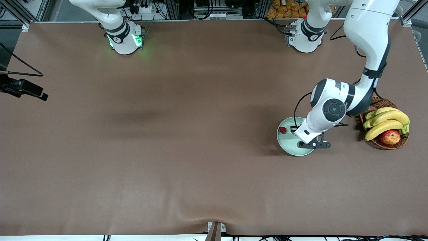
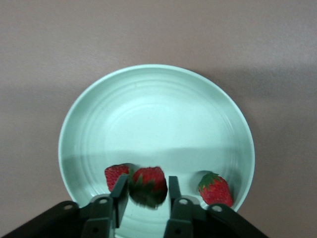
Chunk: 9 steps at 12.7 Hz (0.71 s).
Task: Collect all strawberries into plate
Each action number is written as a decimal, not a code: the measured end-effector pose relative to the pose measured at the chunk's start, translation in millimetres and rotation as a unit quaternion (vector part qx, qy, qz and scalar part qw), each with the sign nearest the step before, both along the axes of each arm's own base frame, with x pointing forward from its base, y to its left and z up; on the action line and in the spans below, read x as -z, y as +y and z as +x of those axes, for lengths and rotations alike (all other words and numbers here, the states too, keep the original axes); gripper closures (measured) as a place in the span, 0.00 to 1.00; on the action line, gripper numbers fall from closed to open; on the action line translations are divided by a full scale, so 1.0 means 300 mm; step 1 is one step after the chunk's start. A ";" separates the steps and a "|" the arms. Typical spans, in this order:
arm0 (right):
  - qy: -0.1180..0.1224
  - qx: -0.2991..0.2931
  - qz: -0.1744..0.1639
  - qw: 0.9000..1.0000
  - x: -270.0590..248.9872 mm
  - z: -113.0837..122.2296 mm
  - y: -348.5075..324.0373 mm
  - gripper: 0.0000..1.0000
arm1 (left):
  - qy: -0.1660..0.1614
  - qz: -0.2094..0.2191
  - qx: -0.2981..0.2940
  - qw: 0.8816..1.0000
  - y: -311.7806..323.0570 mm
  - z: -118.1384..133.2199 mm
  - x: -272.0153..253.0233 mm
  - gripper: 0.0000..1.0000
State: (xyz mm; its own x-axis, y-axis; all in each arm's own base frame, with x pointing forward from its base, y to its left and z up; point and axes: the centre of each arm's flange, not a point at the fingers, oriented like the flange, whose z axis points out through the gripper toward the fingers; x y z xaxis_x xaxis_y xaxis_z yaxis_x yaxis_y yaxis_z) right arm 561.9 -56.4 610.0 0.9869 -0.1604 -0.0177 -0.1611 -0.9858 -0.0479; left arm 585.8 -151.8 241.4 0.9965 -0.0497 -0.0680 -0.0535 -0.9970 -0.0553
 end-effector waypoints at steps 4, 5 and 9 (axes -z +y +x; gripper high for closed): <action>-0.008 -0.001 -0.025 1.000 -0.024 -0.005 -0.016 0.00 | -0.019 0.000 -0.020 1.000 0.064 0.068 -0.100 0.12; -0.006 -0.002 -0.041 0.999 -0.025 -0.007 -0.027 0.00 | -0.020 0.004 -0.029 0.999 0.093 0.099 -0.179 0.01; 0.028 -0.011 -0.024 0.999 -0.001 -0.030 0.004 0.00 | -0.038 0.026 -0.062 0.997 0.176 0.155 -0.696 0.00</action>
State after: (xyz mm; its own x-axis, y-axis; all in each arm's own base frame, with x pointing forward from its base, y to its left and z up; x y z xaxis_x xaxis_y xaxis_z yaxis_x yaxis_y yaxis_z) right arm 553.0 -55.3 610.4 0.9877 -0.1412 -0.0664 -0.1409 -0.9900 0.0088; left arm 632.3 -99.0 450.3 0.9971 0.0761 0.0090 0.0766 -0.9914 -0.1056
